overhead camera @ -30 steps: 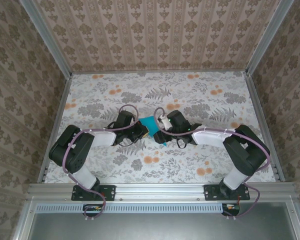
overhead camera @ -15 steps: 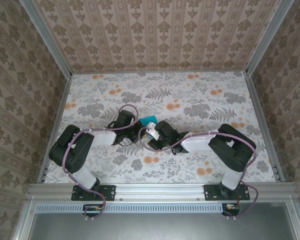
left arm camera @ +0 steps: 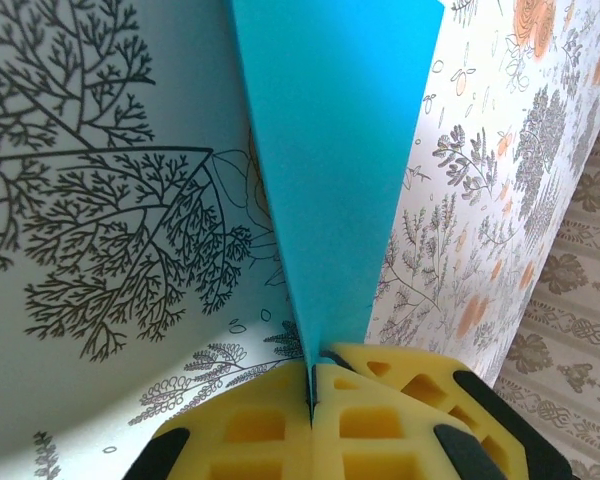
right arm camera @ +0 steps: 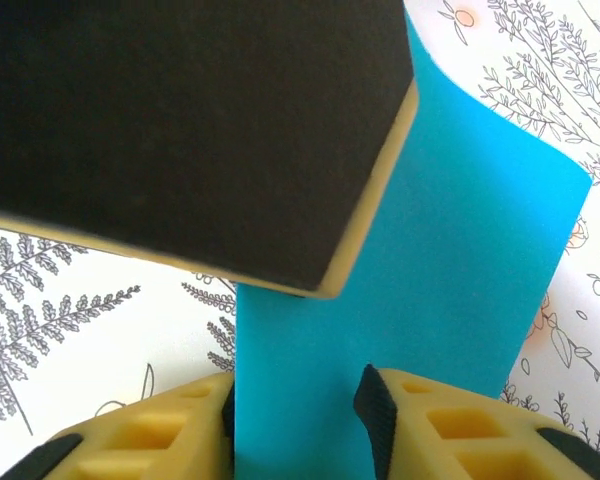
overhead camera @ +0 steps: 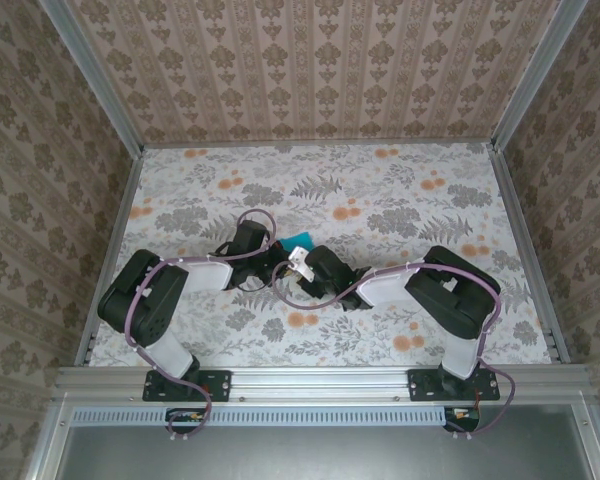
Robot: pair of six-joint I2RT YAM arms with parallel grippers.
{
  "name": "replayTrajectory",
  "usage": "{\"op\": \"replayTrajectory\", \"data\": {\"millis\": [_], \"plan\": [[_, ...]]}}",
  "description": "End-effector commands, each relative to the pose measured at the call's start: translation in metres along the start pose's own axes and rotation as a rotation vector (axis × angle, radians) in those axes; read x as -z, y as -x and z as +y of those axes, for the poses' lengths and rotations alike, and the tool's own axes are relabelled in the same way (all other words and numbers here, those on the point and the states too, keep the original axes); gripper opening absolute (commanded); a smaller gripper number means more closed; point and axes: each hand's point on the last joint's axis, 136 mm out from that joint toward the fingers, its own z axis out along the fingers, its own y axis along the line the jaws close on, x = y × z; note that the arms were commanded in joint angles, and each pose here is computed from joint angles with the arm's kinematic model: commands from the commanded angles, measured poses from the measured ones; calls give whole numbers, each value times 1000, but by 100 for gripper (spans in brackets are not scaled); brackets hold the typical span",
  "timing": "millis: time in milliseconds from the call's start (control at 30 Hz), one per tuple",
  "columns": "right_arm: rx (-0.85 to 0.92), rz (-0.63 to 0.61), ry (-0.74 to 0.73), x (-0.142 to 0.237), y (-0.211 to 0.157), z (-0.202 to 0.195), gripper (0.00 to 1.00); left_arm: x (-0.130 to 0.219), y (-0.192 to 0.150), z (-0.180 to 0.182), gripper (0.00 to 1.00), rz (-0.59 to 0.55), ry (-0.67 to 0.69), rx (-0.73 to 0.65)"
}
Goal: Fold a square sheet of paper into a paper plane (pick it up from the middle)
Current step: Fold the wing for the fifth time at the center of the table.
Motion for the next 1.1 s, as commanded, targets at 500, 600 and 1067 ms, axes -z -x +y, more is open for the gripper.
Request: {"op": "replayTrajectory", "data": {"millis": [500, 600, 1067], "plan": [[-132, -32, 56, 7, 2, -8, 2, 46, 27, 1, 41, -99, -3, 19], [-241, -37, 133, 10, 6, -8, 0, 64, 39, 5, 45, -170, 5, 11], [-687, -71, 405, 19, 20, -16, 0, 55, 27, -9, 47, -147, -66, -95]]}}
